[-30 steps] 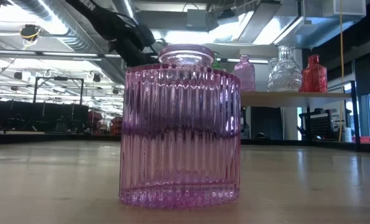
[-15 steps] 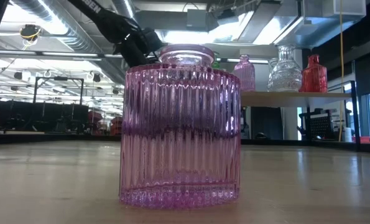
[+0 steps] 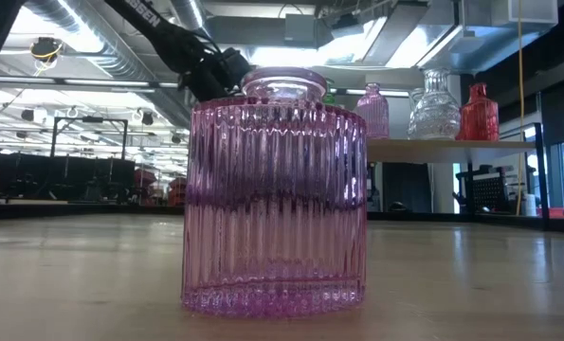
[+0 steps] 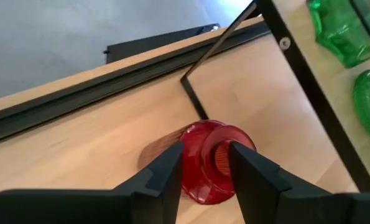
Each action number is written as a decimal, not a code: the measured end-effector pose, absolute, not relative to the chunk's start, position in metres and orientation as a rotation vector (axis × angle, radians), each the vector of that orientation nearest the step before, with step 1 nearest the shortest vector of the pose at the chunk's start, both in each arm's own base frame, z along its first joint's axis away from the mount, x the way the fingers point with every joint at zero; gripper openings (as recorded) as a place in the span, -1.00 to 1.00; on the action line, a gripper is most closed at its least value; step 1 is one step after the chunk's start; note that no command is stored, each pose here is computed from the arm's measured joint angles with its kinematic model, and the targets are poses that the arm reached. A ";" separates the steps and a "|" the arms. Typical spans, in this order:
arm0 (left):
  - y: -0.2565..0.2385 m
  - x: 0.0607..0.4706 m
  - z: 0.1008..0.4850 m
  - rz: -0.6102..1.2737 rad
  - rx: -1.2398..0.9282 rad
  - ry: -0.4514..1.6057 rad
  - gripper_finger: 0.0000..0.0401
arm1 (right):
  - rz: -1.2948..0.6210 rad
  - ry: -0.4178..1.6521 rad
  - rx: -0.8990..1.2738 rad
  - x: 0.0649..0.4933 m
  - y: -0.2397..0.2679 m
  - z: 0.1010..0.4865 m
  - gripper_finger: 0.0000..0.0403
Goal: Sort vases onto shelf
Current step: Put the red vase on the shelf aligned with the other red vases
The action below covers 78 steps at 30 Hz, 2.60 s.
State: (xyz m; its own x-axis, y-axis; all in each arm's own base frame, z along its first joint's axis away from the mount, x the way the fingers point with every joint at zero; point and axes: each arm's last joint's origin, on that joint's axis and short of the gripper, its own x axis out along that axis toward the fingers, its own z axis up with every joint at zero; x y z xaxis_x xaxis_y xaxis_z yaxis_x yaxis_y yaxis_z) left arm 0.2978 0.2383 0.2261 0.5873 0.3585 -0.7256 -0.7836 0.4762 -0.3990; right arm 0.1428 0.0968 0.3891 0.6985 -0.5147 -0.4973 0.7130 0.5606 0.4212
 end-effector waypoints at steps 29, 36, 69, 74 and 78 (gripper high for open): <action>0.215 0.289 0.238 0.790 -0.772 0.728 -0.91 | -0.713 0.342 0.460 0.143 0.096 0.391 0.23; 0.182 0.269 0.275 0.750 -0.729 0.772 -0.96 | -0.727 0.266 0.437 0.145 0.096 0.393 0.23; 0.055 0.291 0.362 0.167 -1.066 0.395 -0.99 | -0.537 0.400 0.181 0.261 0.117 0.347 0.68; 0.052 0.294 0.367 0.127 -1.091 0.358 -0.99 | -0.454 0.400 0.145 0.288 0.113 0.342 0.66; 0.051 0.294 0.369 0.075 -1.120 0.361 -0.99 | -0.447 0.384 0.172 0.300 0.104 0.341 0.59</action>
